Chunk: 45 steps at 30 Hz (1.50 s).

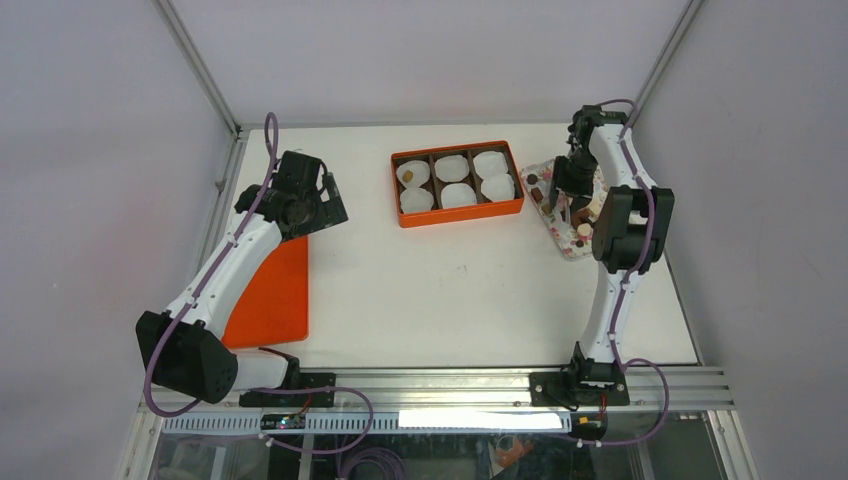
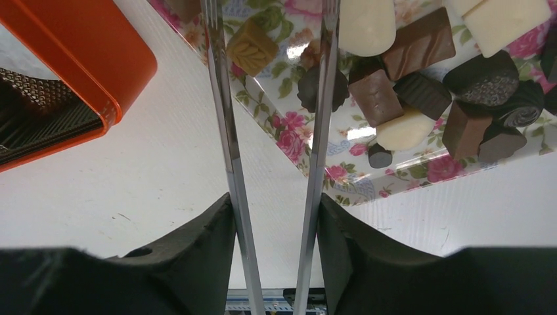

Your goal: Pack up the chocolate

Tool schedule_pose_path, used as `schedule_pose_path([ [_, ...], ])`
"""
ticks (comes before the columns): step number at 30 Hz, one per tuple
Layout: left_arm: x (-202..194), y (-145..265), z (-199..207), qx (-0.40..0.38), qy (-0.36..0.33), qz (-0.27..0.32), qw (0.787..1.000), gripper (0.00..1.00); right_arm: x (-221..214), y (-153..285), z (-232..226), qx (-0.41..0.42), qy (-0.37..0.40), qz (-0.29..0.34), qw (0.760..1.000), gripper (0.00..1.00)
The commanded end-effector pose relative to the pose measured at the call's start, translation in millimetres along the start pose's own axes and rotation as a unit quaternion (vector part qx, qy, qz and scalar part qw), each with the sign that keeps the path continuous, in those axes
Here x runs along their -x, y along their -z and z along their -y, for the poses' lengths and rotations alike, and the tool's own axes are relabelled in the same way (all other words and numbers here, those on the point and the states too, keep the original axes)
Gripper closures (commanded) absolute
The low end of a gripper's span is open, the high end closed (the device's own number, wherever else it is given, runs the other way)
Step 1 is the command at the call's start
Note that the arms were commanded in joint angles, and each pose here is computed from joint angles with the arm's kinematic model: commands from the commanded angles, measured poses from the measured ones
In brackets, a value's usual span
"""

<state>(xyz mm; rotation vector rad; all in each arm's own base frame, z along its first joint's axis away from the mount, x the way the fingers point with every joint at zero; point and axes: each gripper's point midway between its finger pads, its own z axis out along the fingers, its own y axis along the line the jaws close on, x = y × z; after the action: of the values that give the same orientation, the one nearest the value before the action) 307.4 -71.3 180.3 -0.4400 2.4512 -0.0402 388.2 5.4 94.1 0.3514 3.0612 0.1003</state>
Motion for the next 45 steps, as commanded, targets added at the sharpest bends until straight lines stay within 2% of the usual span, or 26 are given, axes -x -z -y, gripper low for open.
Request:
schedule_pose_path([
  [1,20.7,5.3,6.6,-0.013,0.012,0.030,0.999,0.01,13.5,12.0,-3.7,0.011,0.020,0.020,1.000,0.52],
  [7,21.8,5.9,7.4,-0.015,0.011,0.031,0.999,0.01,15.4,6.0,-1.2,0.003,0.026,0.010,1.000,0.60],
  [10,22.1,6.6,6.0,-0.012,0.009,0.033,0.999,0.01,16.0,5.1,1.9,-0.006,0.027,0.010,1.000,0.68],
  [17,19.3,5.2,5.6,-0.012,0.010,0.028,0.999,0.01,15.5,22.0,5.6,-0.015,0.025,0.032,0.999,1.00],
  [28,18.7,6.9,5.0,-0.014,0.013,0.030,0.999,0.01,12.9,54.7,2.7,-0.003,0.018,0.082,0.996,1.00],
  [38,13.7,8.1,2.6,-0.014,0.020,0.028,0.999,0.01,6.1,55.8,2.8,0.001,0.018,0.082,0.996,1.00],
  [45,17.7,10.4,3.3,-0.016,0.016,0.034,0.999,0.01,3.5,72.2,0.1,0.009,0.016,0.102,0.995,1.00],
])
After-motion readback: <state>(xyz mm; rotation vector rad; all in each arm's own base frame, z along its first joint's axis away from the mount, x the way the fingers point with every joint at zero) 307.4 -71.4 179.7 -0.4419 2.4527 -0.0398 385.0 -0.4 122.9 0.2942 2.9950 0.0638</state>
